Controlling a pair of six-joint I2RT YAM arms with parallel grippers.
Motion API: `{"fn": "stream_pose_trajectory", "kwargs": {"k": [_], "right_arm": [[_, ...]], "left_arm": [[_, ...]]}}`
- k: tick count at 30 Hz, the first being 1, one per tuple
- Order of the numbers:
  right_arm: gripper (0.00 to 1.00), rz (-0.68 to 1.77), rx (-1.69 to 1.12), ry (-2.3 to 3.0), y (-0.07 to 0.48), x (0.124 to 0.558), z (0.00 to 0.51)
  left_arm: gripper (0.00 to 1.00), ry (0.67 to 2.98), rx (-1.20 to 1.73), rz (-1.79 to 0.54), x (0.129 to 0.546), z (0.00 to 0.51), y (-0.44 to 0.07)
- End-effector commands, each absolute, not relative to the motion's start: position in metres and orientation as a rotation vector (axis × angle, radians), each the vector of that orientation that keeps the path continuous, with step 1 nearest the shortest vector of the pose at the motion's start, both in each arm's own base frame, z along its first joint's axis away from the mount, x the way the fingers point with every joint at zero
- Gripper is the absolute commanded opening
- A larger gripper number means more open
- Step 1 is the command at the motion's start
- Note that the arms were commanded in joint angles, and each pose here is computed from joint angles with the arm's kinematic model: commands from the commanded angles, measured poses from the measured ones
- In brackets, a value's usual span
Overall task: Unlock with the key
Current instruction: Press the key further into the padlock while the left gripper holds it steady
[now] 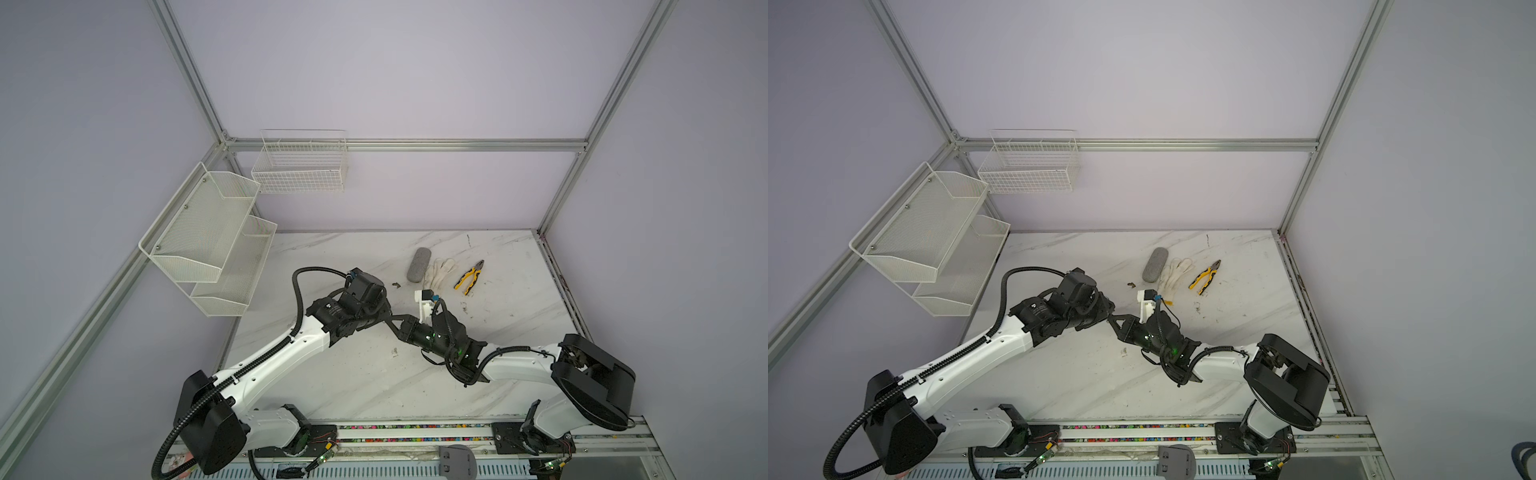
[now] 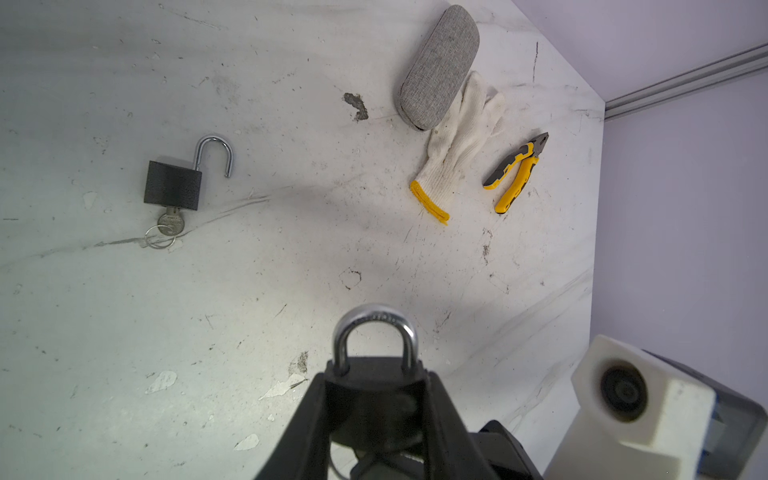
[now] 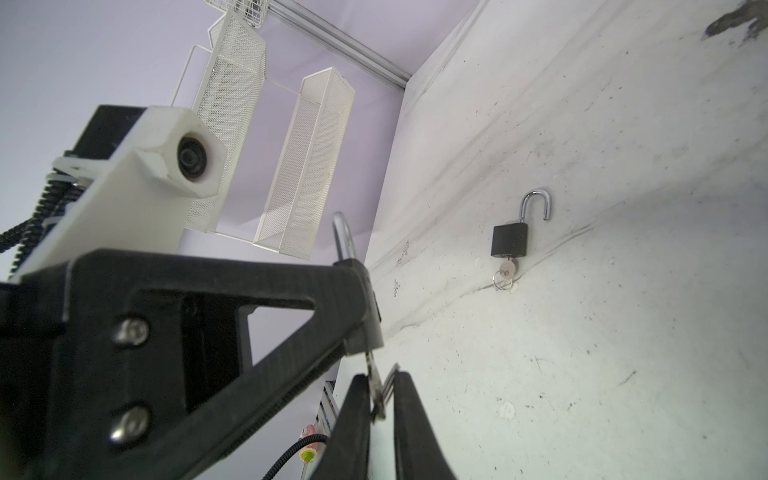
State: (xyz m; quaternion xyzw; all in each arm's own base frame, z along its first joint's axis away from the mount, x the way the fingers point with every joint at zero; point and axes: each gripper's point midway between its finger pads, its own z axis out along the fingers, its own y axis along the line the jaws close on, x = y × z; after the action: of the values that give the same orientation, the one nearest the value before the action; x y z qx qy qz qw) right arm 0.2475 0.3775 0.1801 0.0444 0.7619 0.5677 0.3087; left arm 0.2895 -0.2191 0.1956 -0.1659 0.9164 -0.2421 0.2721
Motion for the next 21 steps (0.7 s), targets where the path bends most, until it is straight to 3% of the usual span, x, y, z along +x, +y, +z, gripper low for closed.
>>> {"fn": "stream_pose_trajectory", "kwargs": {"k": [1, 14, 21], "right_arm": [[0.13, 1.515, 0.115, 1.962, 0.382, 0.253, 0.192], [0.00, 1.528, 0.038, 1.919, 0.386, 0.249, 0.205], [0.00, 1.673, 0.073, 1.880, 0.390, 0.241, 0.218]], "left_arm": [[0.00, 2.407, -0.432, -0.762, 0.291, 0.218, -0.228], [0.00, 2.387, -0.435, -0.790, 0.290, 0.224, -0.228], [0.00, 2.370, -0.459, -0.883, 0.284, 0.226, -0.231]]}}
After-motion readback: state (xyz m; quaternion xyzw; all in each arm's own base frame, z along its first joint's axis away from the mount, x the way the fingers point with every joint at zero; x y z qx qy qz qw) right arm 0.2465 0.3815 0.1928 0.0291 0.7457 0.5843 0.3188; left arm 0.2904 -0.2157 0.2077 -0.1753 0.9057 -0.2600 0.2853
